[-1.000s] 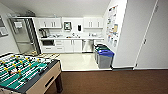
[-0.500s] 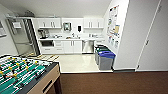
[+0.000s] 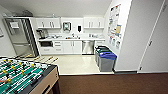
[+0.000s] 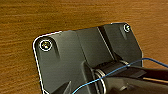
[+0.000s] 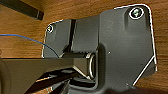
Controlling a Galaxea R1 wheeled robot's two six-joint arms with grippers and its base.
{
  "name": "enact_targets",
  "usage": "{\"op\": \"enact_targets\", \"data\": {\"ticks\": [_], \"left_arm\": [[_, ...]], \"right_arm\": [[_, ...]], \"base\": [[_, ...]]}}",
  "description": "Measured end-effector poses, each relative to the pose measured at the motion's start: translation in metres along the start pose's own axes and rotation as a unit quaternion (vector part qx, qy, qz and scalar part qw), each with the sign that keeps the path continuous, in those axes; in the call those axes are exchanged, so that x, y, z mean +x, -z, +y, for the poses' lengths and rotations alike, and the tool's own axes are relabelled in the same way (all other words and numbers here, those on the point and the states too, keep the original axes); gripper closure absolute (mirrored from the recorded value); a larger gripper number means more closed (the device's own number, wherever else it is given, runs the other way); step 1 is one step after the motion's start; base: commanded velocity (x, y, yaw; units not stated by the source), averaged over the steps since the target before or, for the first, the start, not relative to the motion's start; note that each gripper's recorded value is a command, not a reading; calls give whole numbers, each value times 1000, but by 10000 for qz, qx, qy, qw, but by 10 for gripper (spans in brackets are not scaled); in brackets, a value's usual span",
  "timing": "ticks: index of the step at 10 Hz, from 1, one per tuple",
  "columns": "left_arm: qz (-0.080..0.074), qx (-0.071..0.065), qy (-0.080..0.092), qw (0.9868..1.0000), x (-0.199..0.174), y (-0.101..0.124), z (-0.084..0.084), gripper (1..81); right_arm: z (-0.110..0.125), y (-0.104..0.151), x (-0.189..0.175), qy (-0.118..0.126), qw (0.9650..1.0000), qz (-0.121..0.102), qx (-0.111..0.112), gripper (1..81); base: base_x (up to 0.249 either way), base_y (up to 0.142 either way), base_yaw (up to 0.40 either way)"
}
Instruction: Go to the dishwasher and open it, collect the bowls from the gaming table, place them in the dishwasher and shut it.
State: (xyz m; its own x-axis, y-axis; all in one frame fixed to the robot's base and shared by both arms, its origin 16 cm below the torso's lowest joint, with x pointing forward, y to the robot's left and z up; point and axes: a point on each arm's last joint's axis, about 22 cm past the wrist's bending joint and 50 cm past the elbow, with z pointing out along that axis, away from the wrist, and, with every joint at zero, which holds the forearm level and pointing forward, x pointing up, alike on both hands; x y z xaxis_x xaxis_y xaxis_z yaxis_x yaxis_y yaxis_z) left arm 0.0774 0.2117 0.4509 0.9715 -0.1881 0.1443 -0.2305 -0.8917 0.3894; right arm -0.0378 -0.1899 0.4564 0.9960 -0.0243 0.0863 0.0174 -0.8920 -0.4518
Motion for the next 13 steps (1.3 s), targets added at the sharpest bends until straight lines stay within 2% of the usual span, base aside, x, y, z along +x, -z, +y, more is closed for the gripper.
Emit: {"op": "enact_targets", "data": {"ticks": [13], "left_arm": [[5,-22,3,10000,0,-1,3,10]], "right_arm": [[-1,-1,2,-6,10000,38,1,10]], "base": [[208,0,0]]}}
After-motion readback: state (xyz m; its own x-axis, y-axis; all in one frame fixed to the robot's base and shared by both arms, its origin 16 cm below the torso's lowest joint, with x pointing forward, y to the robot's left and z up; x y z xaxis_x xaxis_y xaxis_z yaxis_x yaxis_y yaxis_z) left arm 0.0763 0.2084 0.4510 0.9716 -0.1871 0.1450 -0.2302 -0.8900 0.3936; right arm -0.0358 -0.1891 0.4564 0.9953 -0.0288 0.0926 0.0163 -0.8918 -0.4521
